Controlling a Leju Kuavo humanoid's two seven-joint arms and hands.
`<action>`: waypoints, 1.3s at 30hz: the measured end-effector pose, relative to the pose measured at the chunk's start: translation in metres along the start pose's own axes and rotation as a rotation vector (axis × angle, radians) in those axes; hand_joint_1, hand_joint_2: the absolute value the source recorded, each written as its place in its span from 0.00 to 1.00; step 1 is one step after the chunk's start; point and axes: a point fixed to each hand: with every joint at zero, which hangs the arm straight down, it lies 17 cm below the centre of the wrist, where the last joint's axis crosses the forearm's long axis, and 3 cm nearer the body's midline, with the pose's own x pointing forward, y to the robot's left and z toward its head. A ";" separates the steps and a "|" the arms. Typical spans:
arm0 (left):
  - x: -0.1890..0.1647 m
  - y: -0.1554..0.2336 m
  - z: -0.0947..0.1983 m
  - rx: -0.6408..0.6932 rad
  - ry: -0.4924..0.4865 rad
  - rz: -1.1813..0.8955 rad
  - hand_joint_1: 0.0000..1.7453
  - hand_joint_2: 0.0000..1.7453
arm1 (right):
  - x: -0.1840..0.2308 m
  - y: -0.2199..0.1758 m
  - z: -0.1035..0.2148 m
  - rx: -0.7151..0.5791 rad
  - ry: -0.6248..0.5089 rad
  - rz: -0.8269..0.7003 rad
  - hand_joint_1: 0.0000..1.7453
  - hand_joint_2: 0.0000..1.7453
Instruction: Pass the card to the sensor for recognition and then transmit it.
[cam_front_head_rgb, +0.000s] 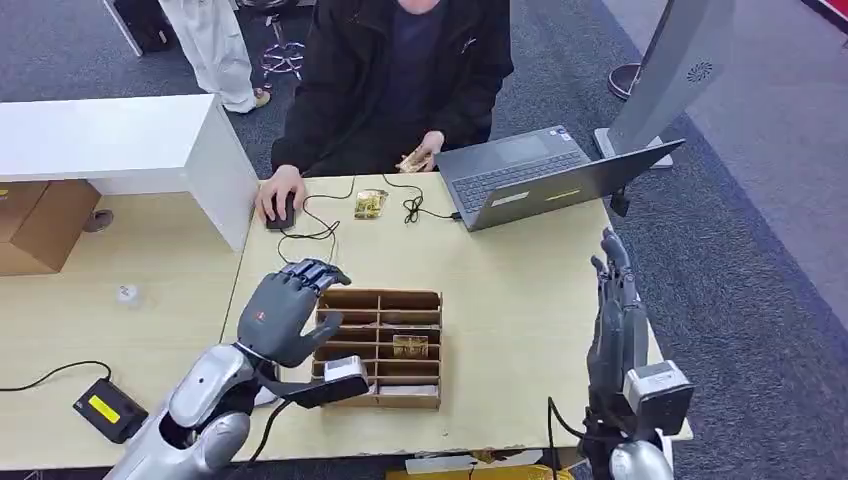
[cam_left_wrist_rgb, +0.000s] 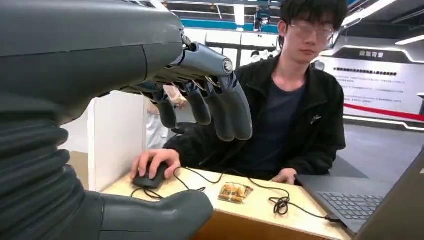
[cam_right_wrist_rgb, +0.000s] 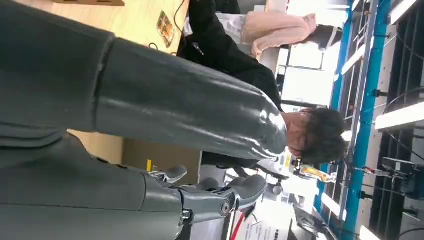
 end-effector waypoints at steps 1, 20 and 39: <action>0.000 -0.001 0.000 -0.002 -0.001 0.001 0.34 1.00 | 0.000 0.000 0.000 0.000 0.001 0.000 0.00 0.00; 0.002 -0.009 0.000 -0.020 0.000 0.013 0.29 1.00 | -0.002 0.001 0.000 0.001 0.006 -0.004 0.00 0.00; 0.004 -0.010 0.005 0.007 0.013 0.042 0.31 1.00 | -0.001 0.004 -0.019 0.006 -0.011 -0.025 0.00 0.00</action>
